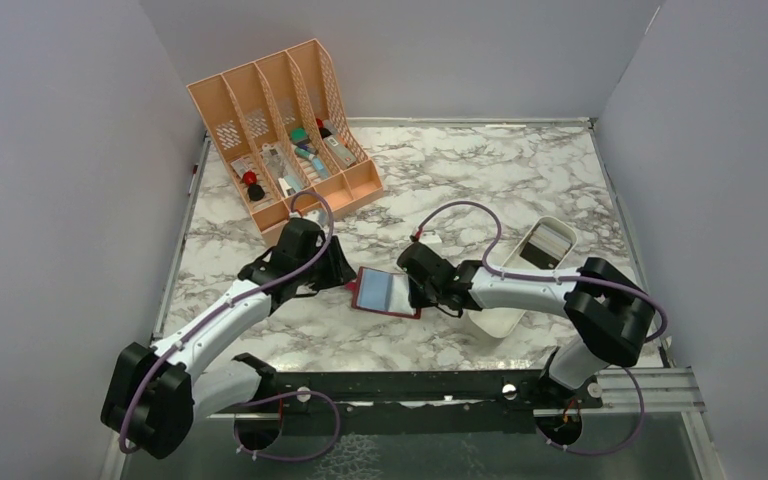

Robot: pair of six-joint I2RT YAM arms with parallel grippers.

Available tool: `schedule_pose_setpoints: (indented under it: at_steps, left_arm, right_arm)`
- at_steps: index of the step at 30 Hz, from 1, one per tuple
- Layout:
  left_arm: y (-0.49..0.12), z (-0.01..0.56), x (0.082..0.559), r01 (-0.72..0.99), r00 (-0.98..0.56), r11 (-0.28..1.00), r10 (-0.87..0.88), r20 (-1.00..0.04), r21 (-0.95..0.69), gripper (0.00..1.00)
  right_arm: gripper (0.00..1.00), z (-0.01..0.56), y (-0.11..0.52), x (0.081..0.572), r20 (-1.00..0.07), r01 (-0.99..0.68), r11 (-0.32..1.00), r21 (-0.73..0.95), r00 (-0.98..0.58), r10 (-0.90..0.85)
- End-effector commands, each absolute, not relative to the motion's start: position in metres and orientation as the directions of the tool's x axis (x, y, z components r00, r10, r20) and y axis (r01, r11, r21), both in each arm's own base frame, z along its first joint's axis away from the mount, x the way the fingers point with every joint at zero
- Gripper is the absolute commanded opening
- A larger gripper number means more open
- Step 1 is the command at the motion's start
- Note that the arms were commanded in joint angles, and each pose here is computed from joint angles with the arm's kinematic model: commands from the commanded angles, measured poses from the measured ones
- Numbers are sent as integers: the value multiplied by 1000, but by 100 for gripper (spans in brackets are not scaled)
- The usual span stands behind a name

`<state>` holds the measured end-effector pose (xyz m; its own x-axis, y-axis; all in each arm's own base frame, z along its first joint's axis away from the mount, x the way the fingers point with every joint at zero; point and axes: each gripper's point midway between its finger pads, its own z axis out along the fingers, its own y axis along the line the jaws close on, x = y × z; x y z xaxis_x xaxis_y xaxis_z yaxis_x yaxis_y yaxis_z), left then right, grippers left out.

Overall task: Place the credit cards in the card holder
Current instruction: Open the card holder at the center of the board.

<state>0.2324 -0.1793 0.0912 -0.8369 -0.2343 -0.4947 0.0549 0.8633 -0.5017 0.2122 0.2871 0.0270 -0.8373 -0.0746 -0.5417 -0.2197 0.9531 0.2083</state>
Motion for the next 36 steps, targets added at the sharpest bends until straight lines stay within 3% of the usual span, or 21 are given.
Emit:
schedule_pose_setpoints:
  at_steps: [1,5,10,18,26,36]
  left_arm:
    - [-207,124,235,183,-825,770,-218,-522,-611,41]
    - [-217,120,234,199,-840,742,-207,-501,-641,31]
    - [-212,106,238,208,-836,778,-173,-521,-593,40]
    - [-212,63,232,157,-892,805,-133,-432,-572,37]
    - [-212,65,235,136,-887,802,-163,-432,-581,34]
    - [-251,77,237,203,-910,696,-126,-396,-689,35]
  right_arm:
    - [11,40,302,218,-573,-233,934,270,-819,-39]
    - [13,41,299,224,-589,-255,942,219,-804,-80]
    - [17,43,290,232,-607,-269,946,181,-787,-108]
    - [28,51,279,240,-615,-279,952,128,-775,-144]
    - [31,66,280,236,-620,-303,943,139,-769,-156]
    - [42,131,267,260,-742,-340,936,92,-650,-163]
